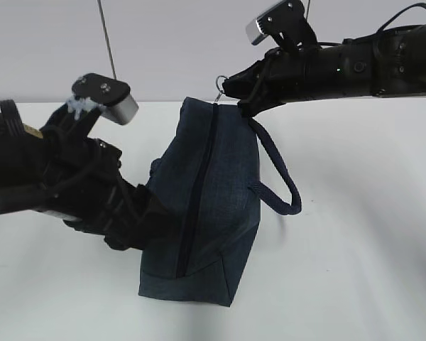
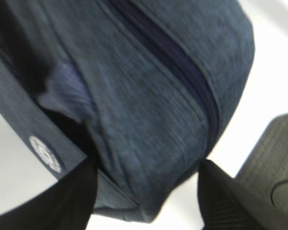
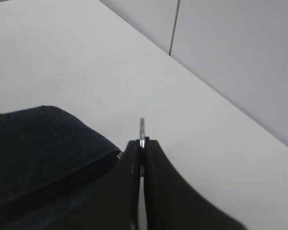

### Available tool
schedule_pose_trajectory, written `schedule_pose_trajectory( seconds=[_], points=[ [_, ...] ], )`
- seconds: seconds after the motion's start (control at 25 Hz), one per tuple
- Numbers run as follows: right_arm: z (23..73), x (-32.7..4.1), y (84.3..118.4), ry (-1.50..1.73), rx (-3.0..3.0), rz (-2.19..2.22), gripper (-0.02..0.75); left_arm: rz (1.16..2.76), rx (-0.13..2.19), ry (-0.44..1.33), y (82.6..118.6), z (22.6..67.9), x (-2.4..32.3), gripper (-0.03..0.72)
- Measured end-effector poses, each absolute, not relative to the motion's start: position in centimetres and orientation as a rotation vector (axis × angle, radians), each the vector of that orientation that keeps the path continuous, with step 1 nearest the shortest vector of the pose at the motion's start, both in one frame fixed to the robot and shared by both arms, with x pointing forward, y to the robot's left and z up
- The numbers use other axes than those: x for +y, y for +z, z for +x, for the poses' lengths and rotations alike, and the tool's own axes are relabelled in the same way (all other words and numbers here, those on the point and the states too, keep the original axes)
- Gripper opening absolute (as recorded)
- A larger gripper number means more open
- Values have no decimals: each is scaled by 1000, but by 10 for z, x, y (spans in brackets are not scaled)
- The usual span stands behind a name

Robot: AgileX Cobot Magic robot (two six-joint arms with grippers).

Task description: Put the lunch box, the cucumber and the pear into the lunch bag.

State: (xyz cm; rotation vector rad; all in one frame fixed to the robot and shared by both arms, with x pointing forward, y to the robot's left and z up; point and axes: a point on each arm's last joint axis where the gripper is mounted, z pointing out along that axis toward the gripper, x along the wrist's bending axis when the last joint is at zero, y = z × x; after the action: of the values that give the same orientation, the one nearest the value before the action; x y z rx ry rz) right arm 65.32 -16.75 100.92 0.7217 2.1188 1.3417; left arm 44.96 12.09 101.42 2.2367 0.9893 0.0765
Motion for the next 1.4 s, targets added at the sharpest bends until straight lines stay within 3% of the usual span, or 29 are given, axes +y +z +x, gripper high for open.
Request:
schedule_pose_trajectory(
  seconds=[0.56,0.84,1.0,1.4],
  points=[
    [651,-166,1012,1367,2128,695,0,1906,1001,390,1061,494,114,442],
    [651,-166,1011,1367,2129,694,0,1840,1079,381,1063,539,102,441],
    [651,-166,1011,1369,2130,693,0,1823,1095,353,1071,560,100,400],
    [651,-166,1011,1370,2129,695,0,1906,1154,111,1077,595,107,382]
  ],
)
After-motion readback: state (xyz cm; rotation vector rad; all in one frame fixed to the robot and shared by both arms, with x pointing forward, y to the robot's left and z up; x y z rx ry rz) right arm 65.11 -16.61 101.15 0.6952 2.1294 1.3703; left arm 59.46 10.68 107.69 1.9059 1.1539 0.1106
